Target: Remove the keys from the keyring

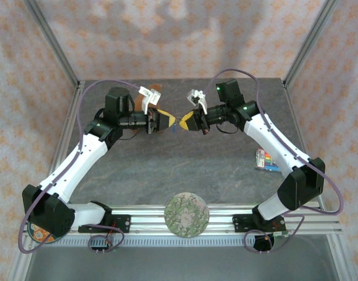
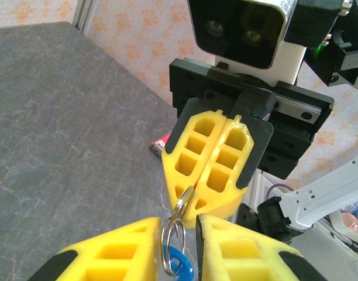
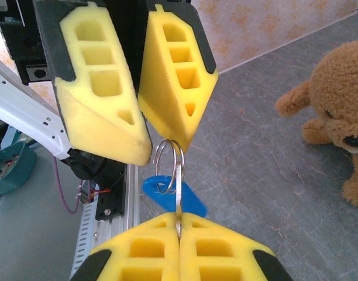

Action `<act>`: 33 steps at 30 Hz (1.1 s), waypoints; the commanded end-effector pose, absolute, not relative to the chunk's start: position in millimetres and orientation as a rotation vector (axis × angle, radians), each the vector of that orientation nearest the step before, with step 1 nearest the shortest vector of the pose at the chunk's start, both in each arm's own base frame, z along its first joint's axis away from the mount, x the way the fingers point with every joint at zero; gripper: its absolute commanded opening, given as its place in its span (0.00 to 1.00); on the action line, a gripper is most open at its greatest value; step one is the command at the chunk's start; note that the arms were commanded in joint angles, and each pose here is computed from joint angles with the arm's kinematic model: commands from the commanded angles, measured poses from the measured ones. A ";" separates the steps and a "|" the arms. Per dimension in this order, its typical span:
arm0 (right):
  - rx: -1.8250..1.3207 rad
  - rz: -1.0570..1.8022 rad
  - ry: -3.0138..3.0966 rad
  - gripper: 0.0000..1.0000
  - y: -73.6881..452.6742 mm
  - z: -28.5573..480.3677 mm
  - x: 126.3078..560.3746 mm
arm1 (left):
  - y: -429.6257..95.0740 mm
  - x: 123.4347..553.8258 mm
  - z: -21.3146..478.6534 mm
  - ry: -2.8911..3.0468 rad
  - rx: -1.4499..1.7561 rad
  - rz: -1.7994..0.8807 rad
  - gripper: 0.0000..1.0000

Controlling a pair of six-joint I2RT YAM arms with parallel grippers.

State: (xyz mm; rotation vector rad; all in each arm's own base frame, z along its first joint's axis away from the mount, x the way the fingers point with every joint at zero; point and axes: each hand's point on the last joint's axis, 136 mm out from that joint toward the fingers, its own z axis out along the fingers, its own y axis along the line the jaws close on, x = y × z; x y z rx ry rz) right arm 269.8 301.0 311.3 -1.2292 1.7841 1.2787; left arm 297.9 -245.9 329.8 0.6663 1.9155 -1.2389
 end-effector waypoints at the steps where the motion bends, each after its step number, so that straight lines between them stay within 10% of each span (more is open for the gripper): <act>1: -1.256 1.276 1.726 0.00 302.4 324.5 265.2 | -250.4 295.5 340.8 1.881 0.704 -1.249 0.13; 5: -1.250 1.269 1.724 0.00 302.5 324.7 266.6 | -251.3 295.8 340.3 1.881 0.705 -1.256 0.00; 33: -1.169 1.178 1.588 0.00 303.7 326.3 258.5 | -228.3 316.5 355.7 1.784 0.462 -1.213 0.00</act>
